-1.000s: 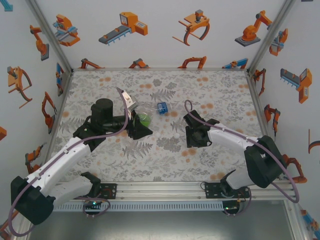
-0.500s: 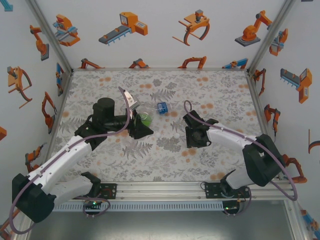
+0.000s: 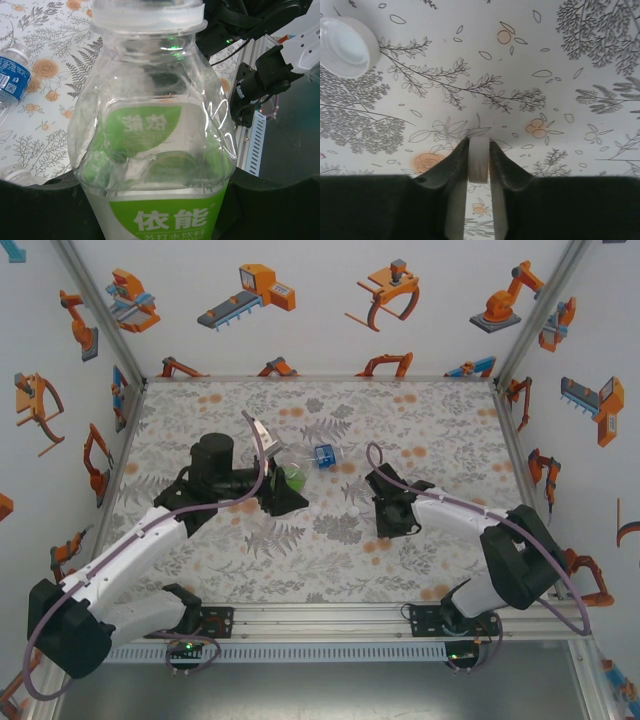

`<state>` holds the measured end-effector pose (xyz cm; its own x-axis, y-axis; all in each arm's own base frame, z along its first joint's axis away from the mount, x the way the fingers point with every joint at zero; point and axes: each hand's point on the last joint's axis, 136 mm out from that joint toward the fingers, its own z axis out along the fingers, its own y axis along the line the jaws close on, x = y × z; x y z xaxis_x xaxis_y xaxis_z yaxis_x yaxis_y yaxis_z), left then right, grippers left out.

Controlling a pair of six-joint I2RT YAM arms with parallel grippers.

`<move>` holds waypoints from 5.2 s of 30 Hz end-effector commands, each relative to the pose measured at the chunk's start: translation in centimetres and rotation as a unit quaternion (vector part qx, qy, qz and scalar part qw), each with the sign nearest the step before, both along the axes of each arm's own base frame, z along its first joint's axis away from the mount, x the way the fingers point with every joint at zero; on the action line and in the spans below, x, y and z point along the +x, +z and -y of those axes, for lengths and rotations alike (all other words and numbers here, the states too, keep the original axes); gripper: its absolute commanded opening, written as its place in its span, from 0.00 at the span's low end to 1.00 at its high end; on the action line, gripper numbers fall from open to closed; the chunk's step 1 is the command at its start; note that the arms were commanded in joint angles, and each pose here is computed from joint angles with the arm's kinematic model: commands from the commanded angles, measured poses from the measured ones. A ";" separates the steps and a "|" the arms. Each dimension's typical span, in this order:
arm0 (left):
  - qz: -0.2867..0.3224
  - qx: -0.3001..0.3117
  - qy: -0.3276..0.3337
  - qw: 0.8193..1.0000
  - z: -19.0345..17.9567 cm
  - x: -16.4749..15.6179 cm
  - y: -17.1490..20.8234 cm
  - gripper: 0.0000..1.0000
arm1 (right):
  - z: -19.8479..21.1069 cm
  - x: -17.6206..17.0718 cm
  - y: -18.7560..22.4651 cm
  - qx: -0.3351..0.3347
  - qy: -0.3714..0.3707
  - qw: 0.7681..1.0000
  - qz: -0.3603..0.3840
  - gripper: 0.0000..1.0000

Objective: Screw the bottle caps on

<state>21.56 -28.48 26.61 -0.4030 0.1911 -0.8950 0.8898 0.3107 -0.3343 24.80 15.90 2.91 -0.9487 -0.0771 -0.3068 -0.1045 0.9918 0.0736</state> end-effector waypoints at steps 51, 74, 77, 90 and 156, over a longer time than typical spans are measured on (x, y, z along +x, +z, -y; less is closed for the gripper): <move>0.002 -0.008 -0.003 1.000 0.5 -0.5 2.6 0.09 | -1.8 1.8 3.8 0.009 0.043 0.997 0.066 0.54; 0.002 0.000 -0.003 1.000 0.1 -1.0 1.9 0.09 | -5.1 0.9 1.0 0.015 0.043 0.999 0.021 0.47; 0.001 0.000 -0.003 1.000 0.2 -0.9 1.8 0.09 | -5.0 0.8 0.7 0.012 0.042 0.999 0.018 0.46; -0.004 -0.002 0.000 1.000 0.2 -0.9 1.4 0.09 | -4.0 0.9 0.8 -0.009 0.036 0.999 0.029 0.44; 0.249 0.209 -0.204 0.923 1.3 -3.8 -5.1 0.00 | -11.6 -6.8 30.0 0.227 0.509 0.721 0.412 0.10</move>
